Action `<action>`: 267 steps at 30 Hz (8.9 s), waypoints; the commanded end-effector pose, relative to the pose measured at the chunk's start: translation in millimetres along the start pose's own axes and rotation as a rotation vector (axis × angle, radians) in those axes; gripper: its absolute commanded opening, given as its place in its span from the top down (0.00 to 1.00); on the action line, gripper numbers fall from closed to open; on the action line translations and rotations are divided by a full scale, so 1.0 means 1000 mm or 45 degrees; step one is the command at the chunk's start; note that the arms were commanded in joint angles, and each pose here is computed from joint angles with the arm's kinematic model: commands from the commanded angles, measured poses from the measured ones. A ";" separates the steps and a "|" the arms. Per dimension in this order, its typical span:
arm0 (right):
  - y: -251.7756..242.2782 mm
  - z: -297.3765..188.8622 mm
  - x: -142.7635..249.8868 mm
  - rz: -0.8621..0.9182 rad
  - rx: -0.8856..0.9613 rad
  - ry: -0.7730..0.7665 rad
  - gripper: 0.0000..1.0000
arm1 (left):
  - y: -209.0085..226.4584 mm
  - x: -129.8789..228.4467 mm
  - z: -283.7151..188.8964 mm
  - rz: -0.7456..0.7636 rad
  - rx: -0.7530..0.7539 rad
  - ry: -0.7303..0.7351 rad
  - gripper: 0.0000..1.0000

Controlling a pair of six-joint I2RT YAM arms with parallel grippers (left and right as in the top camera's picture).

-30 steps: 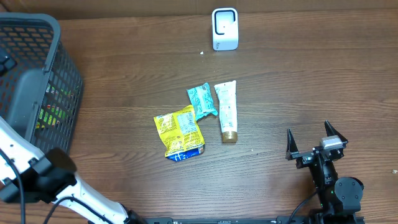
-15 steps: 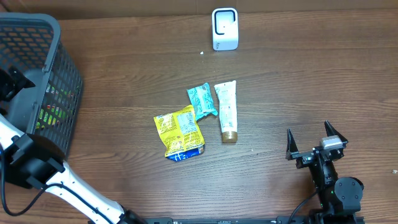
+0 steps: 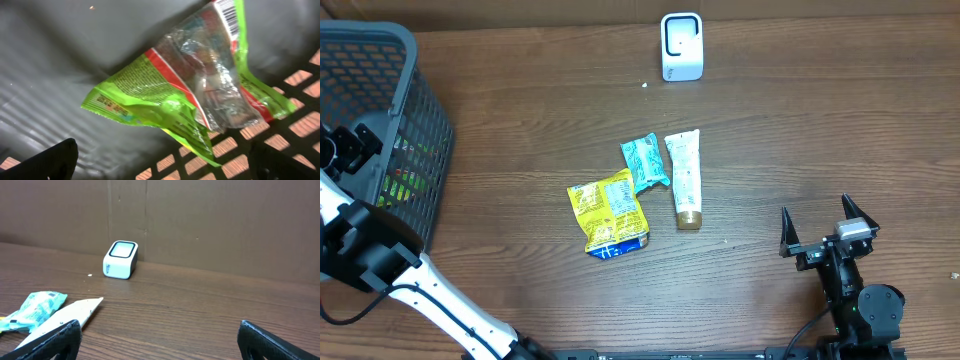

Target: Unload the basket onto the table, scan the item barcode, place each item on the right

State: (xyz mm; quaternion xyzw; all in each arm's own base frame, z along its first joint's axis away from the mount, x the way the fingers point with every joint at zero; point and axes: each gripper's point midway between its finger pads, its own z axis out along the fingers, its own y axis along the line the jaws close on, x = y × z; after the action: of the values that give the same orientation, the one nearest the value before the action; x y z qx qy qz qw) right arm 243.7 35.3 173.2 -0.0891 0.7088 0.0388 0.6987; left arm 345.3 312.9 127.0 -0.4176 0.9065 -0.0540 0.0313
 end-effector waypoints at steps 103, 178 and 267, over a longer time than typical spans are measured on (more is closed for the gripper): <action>0.002 0.000 0.001 0.003 -0.013 -0.007 0.00 | -0.260 0.227 -0.026 0.540 -0.036 -0.180 0.96; 0.002 0.000 0.001 0.003 -0.013 -0.008 0.00 | -0.139 0.225 -0.266 0.932 0.360 -0.777 0.00; 0.134 0.200 -0.089 0.645 -0.927 0.993 0.14 | -0.139 0.225 -0.266 0.933 0.360 -0.777 0.00</action>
State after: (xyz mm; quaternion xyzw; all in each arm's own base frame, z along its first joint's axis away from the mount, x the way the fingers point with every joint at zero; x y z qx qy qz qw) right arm 402.8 188.9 241.5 -0.1426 0.8482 0.4266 0.2799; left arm 277.3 71.3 405.3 -0.0676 0.9276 -0.0359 0.3655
